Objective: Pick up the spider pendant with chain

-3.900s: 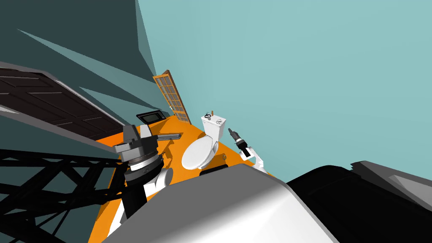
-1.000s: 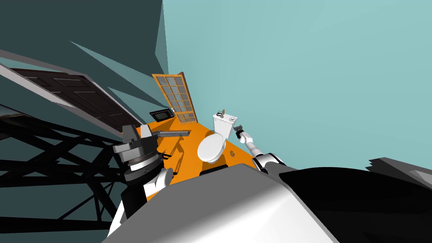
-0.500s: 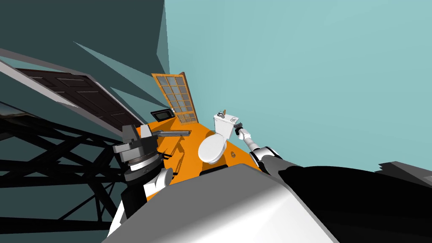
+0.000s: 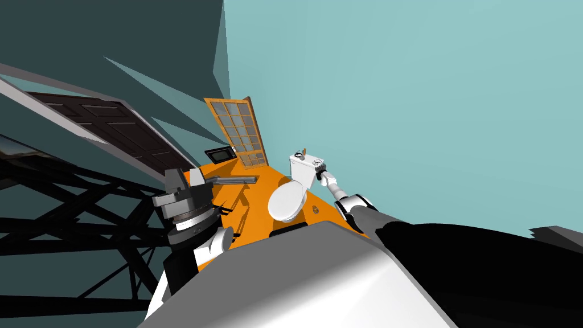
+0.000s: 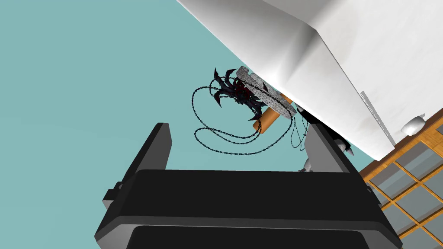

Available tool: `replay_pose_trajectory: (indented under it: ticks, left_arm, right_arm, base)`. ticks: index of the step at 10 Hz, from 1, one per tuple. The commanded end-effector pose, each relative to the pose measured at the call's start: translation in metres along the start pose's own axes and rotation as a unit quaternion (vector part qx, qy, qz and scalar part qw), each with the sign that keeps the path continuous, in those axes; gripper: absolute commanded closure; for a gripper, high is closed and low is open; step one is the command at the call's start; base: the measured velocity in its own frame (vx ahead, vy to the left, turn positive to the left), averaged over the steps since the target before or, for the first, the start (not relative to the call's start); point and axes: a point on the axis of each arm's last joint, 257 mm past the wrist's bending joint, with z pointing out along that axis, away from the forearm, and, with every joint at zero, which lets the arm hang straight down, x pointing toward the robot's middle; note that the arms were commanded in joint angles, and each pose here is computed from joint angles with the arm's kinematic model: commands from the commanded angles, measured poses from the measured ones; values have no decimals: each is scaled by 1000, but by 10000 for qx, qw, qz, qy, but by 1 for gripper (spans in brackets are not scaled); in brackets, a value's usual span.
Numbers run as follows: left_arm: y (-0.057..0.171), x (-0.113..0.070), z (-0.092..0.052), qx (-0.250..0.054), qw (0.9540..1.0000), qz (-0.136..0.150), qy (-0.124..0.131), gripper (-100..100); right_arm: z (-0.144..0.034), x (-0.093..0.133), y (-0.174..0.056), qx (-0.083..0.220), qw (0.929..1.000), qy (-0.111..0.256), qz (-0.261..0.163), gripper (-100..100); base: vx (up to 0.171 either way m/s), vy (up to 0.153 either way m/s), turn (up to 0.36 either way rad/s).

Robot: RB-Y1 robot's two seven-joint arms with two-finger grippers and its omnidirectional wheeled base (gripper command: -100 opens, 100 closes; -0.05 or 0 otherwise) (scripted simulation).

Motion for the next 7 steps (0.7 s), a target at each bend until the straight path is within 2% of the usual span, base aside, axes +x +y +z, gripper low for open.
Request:
replay_pose_trajectory:
  ticks: [1, 2, 5, 6, 7]
  left_arm:
    - [0, 0, 0, 0, 10000, 0, 0, 0]
    - [0, 0, 0, 0, 10000, -1, 0, 0]
    - [0, 0, 0, 0, 10000, -1, 0, 0]
    - [0, 0, 0, 0, 10000, -1, 0, 0]
    - [0, 0, 0, 0, 10000, 0, 0, 0]
  right_arm:
    - [-1, 19, -18, 73, 9999, 78, 40, -100]
    - [-1, 19, -18, 73, 9999, 78, 40, -100]
    - [-10, 72, -72, 298, 9991, 284, 128, -100]
    - [-10, 71, -73, 305, 9992, 273, 45, -100]
    - [-15, 88, -91, 374, 9986, 344, 148, -100]
  base:
    - [16, 38, 134]
    - [24, 37, 76]
    - [43, 66, 182]
    - [37, 55, 44]
    - [25, 43, 119]
